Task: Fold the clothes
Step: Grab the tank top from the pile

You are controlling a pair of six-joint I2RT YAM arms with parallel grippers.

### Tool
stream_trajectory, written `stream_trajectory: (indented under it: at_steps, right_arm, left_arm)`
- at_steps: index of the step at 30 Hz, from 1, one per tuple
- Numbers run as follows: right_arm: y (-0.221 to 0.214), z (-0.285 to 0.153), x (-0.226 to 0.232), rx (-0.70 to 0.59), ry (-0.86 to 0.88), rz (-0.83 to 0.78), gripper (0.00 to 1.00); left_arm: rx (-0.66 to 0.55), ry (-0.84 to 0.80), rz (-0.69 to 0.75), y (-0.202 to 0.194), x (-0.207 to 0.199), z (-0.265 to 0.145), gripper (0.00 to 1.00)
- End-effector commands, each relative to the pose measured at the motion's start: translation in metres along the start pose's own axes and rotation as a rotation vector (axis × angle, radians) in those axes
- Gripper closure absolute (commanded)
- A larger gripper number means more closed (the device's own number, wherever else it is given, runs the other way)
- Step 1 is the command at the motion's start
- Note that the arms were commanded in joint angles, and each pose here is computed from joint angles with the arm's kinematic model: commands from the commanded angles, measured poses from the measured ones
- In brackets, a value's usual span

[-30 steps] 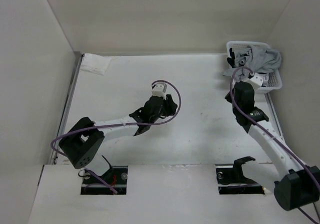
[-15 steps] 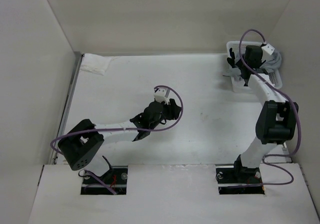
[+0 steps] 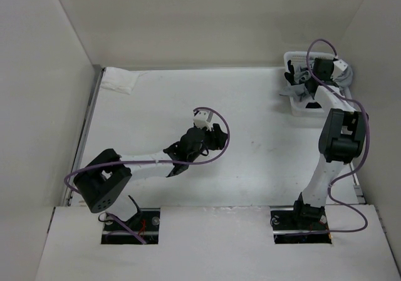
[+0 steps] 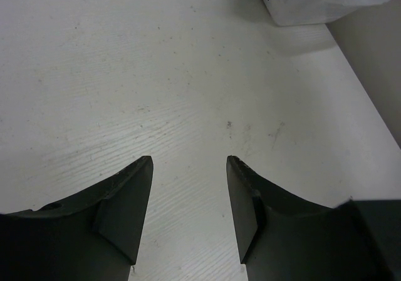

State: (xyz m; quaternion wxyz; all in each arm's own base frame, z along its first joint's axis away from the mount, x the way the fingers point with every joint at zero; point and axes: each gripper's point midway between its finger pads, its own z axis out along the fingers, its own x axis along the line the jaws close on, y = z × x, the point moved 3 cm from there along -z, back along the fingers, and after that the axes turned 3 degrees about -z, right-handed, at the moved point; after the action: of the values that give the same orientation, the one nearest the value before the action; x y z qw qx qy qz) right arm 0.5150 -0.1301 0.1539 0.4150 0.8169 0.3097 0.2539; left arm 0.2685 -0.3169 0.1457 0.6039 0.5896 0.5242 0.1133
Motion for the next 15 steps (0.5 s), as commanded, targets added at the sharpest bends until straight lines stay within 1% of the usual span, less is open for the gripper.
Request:
stream_trajectory:
  at_steps: [1,3,4,5,7,10,12,15]
  right_arm:
    - [0.026,-0.003,0.012,-0.048,0.05,0.035,0.73]
    - [0.029,-0.006,0.014,-0.058,0.069,0.046,0.91]
    - [0.032,-0.009,0.015,-0.071,0.081,0.055,0.97]
    - [0.037,-0.015,0.015,-0.093,0.095,0.067,1.0]
    - [0.048,-0.029,0.016,-0.141,0.12,0.087,1.0]
    - [0.077,-0.068,0.011,-0.248,0.157,0.128,1.0]
    - [0.095,-0.11,0.013,-0.32,0.196,0.155,1.0]
    - [0.118,-0.184,0.021,-0.44,0.283,0.171,1.0]
  left_arm:
    - [-0.034,-0.022,-0.002,0.005,-0.002,0.001,0.51]
    - [-0.033,-0.019,-0.002,0.005,-0.001,0.002,0.51]
    - [-0.033,-0.017,-0.002,0.004,-0.001,0.002,0.51]
    - [-0.033,-0.017,-0.002,0.004,-0.001,0.002,0.51]
    - [-0.031,-0.016,-0.003,0.004,0.0,0.003,0.51]
    - [-0.03,-0.016,-0.006,0.004,0.0,0.003,0.51]
    - [-0.032,-0.01,-0.008,0.004,0.002,0.004,0.51]
    - [-0.045,-0.004,-0.015,0.009,0.003,0.004,0.51]
